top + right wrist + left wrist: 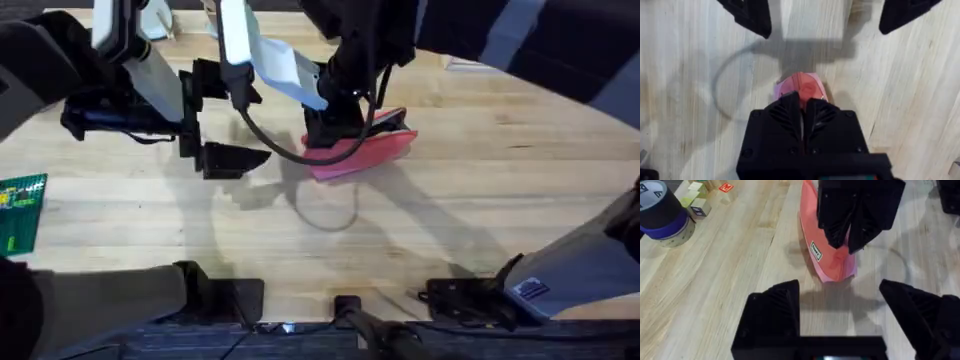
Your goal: Unzip the bag, pick up the pens from the table one at a time and place them inside, then zip the bag closed.
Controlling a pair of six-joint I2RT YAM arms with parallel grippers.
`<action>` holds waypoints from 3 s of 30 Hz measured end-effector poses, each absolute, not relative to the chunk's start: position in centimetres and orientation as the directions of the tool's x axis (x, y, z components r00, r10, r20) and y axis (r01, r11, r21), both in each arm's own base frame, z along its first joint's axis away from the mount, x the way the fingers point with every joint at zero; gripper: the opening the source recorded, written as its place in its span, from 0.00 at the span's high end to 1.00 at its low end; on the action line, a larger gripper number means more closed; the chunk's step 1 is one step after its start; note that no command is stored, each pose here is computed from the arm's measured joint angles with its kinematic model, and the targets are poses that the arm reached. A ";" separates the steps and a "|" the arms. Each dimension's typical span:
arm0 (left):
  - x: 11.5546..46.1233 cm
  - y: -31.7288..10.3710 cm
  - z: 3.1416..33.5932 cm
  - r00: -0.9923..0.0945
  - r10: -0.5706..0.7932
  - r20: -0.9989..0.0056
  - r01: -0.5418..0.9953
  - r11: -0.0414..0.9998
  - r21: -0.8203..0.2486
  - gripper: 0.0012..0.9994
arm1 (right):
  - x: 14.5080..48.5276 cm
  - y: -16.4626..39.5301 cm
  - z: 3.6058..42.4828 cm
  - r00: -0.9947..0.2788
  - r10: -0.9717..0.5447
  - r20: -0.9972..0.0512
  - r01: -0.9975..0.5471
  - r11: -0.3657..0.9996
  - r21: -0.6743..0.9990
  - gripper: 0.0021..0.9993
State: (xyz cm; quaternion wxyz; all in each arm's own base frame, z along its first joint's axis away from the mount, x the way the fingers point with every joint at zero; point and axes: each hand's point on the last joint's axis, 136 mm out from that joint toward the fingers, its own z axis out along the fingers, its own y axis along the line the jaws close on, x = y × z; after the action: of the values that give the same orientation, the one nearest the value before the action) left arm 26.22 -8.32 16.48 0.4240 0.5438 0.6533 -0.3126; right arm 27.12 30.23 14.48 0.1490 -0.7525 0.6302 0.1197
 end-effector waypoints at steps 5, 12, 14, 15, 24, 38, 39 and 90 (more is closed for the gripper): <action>26.2 -8.3 16.5 -0.049 0.445 -0.894 0.976 0.213 0.053 0.00 | 27.1 30.3 14.5 0.177 -0.913 -0.369 -0.984 -0.161 -0.074 0.97; 26.5 -8.2 16.5 -0.033 0.450 -0.892 0.974 0.213 0.072 0.00 | 27.2 30.3 14.5 0.163 -0.915 -0.370 -0.987 -0.147 -0.070 0.97; 26.5 -8.3 16.5 -0.034 0.449 -0.893 0.975 0.213 0.070 0.00 | 27.2 30.3 14.5 0.153 -0.916 -0.372 -0.988 -0.137 -0.069 0.97; 26.4 -8.3 16.5 -0.035 0.449 -0.893 0.975 0.213 0.069 0.00 | 27.3 30.4 14.5 0.144 -0.916 -0.374 -0.989 -0.128 -0.068 0.97; 25.7 -8.5 16.5 -0.078 0.437 -0.896 0.977 0.213 0.019 0.00 | 28.9 31.5 15.1 0.014 -0.905 -0.426 -0.997 0.022 -0.079 0.97; 24.1 -8.0 13.5 -0.209 0.496 -0.843 0.968 0.230 -0.105 0.00 | 29.0 31.6 15.2 -0.065 -0.898 -0.435 -0.994 0.096 -0.049 0.97; 24.0 -8.1 13.0 -0.220 0.491 -0.843 0.966 0.229 -0.119 0.00 | 29.0 31.6 15.2 -0.065 -0.898 -0.436 -0.994 0.096 -0.049 0.97; 26.2 -14.0 9.5 -0.252 0.263 -0.931 0.967 0.102 -0.233 0.96 | 29.2 30.9 15.1 -0.103 -0.893 -0.439 -0.993 0.120 -0.012 0.97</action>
State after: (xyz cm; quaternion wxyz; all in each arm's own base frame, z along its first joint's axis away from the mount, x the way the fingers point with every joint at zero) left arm 26.21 -14.02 9.46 0.3774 0.4813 0.6391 -0.4663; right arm 29.16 30.88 15.15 0.1723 -0.6472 0.7283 0.1450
